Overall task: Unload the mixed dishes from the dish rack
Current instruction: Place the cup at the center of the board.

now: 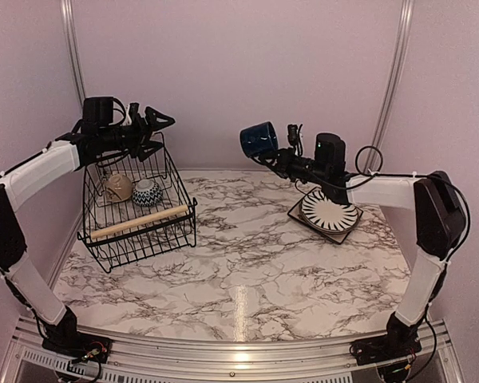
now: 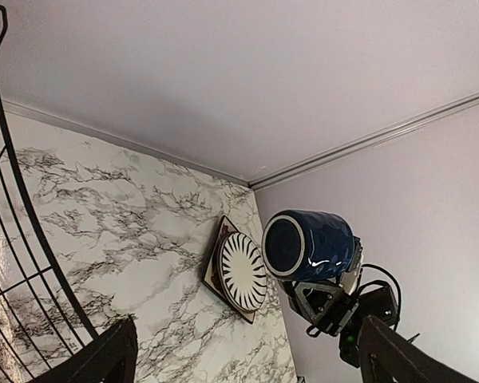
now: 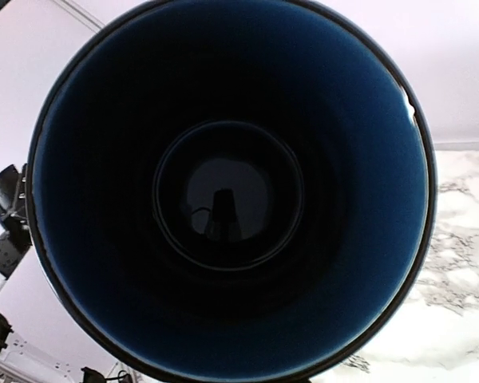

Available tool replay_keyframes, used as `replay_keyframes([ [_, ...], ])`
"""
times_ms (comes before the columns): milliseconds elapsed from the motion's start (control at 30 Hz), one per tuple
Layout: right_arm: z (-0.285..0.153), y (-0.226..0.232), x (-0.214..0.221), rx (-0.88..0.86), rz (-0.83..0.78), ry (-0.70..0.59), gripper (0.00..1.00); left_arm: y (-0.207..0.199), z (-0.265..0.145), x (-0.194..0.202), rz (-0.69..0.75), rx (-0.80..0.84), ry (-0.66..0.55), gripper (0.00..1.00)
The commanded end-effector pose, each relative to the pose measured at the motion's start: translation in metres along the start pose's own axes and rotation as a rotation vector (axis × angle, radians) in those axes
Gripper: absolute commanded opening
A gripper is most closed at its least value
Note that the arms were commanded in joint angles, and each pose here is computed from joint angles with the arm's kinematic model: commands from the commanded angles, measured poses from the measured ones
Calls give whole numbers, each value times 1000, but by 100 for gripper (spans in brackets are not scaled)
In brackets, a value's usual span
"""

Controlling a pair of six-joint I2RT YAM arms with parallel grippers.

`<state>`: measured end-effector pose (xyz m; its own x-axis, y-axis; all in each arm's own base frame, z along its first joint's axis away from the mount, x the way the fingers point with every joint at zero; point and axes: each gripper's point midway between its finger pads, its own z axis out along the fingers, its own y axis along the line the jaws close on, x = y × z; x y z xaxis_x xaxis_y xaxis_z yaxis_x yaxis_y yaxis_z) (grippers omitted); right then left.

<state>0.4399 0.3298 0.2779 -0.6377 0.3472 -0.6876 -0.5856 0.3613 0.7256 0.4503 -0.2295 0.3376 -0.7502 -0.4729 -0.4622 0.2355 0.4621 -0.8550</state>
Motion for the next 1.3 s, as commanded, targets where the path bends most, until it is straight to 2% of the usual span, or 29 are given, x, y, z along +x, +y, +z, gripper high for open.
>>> replay_keyframes([
  [0, -1, -15, -12, 217, -138, 26, 0, 12, -25, -3, 89, -141, -21, 99],
  [200, -5, -69, 4, 478, -162, 122, 0, 7, -37, -12, 137, -194, -56, 99],
  [367, -1, -113, 23, 753, -298, 278, 0, 5, -39, -13, 137, -188, -63, 99],
  [467, 1, -130, 32, 855, -367, 364, 0, 6, -39, -12, 137, -193, -63, 99],
  [700, 10, -149, 54, 935, -439, 501, 0, 9, -39, -11, 137, -199, -61, 99],
  [1267, -3, -172, 81, 992, -406, 564, 0, 15, -37, -8, 140, -213, -46, 99],
])
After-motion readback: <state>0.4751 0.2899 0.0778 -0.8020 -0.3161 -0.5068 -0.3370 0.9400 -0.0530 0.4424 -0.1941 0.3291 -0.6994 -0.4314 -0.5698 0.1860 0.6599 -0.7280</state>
